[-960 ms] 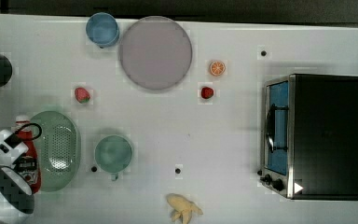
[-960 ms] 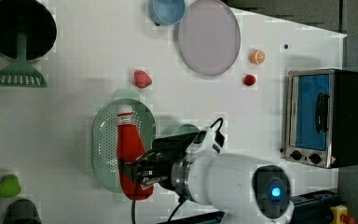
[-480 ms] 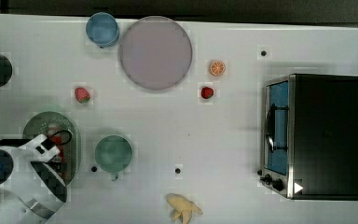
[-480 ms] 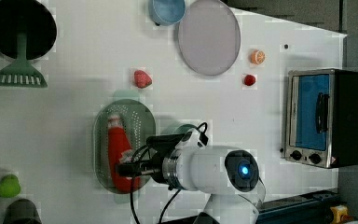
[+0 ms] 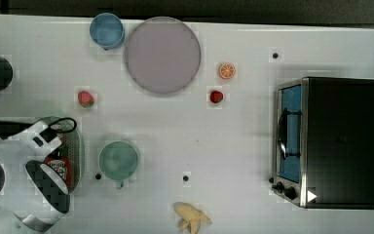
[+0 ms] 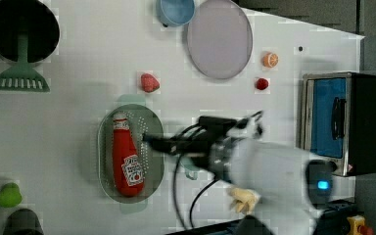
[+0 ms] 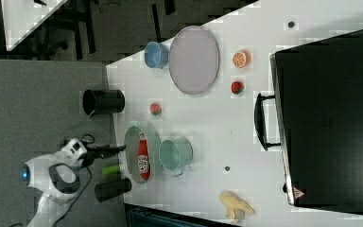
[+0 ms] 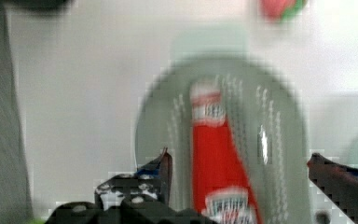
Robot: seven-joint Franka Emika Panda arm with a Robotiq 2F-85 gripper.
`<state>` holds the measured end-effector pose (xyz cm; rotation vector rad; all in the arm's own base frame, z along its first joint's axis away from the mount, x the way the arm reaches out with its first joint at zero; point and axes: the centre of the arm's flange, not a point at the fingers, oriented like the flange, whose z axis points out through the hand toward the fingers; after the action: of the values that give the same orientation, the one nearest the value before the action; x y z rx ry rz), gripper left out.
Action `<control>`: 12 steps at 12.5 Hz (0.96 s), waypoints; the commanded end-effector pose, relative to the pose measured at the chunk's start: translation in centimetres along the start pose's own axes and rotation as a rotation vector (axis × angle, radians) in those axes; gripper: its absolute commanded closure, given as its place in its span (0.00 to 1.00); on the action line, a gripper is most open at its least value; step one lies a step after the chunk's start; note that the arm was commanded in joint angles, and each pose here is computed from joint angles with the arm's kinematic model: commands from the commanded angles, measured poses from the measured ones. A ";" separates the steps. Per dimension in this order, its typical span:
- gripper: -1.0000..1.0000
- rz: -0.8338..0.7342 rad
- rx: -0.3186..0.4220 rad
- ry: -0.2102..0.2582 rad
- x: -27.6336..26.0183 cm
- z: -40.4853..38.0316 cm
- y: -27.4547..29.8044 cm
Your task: Pick Ketchup from the table and place it in strainer.
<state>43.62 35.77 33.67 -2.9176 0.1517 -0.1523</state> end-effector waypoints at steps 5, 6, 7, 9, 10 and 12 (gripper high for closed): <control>0.00 0.452 -0.182 0.170 14.5 -17.3 17.4; 0.00 0.492 -0.218 0.145 15.1 -19.5 19.9; 0.00 0.526 -0.243 0.120 15.6 -21.6 22.1; 0.00 0.578 -0.262 0.080 16.4 -25.4 25.8; 0.00 0.604 -0.267 0.068 16.6 -27.0 27.4; 0.00 0.637 -0.248 0.049 16.9 -29.2 29.6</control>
<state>54.56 -4.09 55.25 -2.8863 1.3186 -0.0988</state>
